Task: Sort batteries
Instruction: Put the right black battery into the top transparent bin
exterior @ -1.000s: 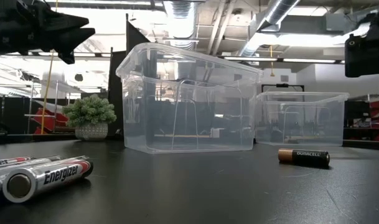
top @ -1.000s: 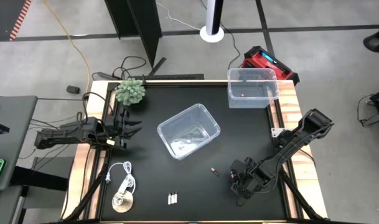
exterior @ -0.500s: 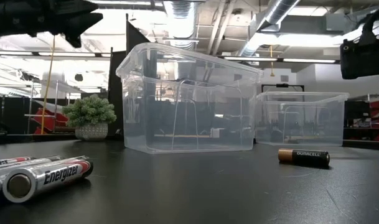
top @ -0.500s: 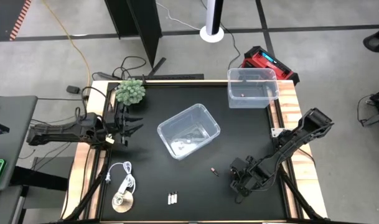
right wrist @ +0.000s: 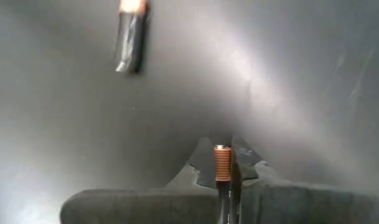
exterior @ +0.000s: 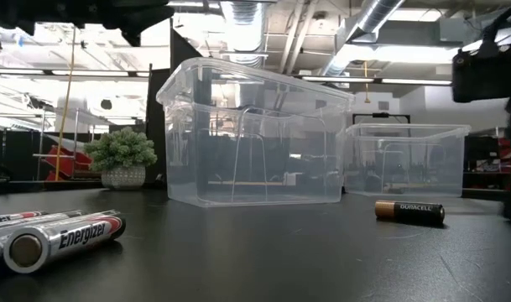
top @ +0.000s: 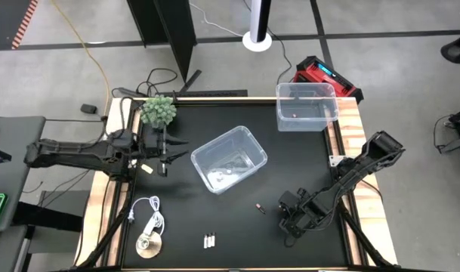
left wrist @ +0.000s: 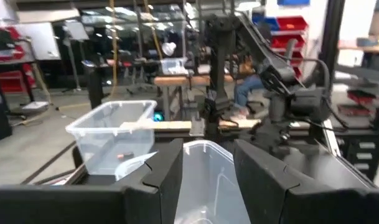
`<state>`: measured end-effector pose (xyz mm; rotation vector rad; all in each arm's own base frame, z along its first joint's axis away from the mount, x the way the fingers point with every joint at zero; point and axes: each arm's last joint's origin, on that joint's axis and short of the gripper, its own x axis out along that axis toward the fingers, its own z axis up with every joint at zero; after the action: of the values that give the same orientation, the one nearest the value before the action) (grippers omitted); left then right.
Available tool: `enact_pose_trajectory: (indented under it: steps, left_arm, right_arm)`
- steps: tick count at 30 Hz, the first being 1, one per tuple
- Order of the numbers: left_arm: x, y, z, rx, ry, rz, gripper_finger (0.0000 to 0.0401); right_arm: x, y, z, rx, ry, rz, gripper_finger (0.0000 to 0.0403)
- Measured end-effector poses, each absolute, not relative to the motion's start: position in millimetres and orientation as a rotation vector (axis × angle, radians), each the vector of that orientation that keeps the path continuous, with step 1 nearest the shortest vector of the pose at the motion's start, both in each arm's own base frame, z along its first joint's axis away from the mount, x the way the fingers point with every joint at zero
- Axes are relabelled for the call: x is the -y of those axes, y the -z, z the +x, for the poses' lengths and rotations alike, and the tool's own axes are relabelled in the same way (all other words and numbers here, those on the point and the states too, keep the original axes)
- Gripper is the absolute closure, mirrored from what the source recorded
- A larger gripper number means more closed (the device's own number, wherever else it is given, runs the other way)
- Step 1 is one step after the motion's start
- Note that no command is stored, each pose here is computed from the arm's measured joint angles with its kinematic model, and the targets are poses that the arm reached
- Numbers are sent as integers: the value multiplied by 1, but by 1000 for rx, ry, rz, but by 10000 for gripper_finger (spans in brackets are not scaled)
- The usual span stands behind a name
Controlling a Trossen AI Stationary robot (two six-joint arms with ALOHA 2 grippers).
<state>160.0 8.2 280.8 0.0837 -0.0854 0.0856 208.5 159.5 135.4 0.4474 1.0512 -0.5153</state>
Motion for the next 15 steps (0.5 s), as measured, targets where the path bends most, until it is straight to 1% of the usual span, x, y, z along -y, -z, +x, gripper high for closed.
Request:
enact_pose_trajectory:
  steps: [3, 5, 8, 11, 15]
  left_arm:
    - [-8, -281, 171, 51, -69, 95, 264]
    - [-8, -278, 177, 22, -68, 94, 264]
    - [-8, -273, 185, -10, -64, 93, 264]
    - [-6, -268, 190, -40, -51, 93, 265]
    - [-2, -264, 195, -57, -26, 89, 265]
  right_arm:
    - [-155, -139, 206, -1017, 536, 396, 397]
    - [-154, -146, 208, -970, 526, 400, 401]
    - [-149, -150, 206, -972, 534, 365, 401]
    - [-143, -159, 210, -924, 524, 351, 401]
    - [-136, -166, 211, -940, 487, 293, 402]
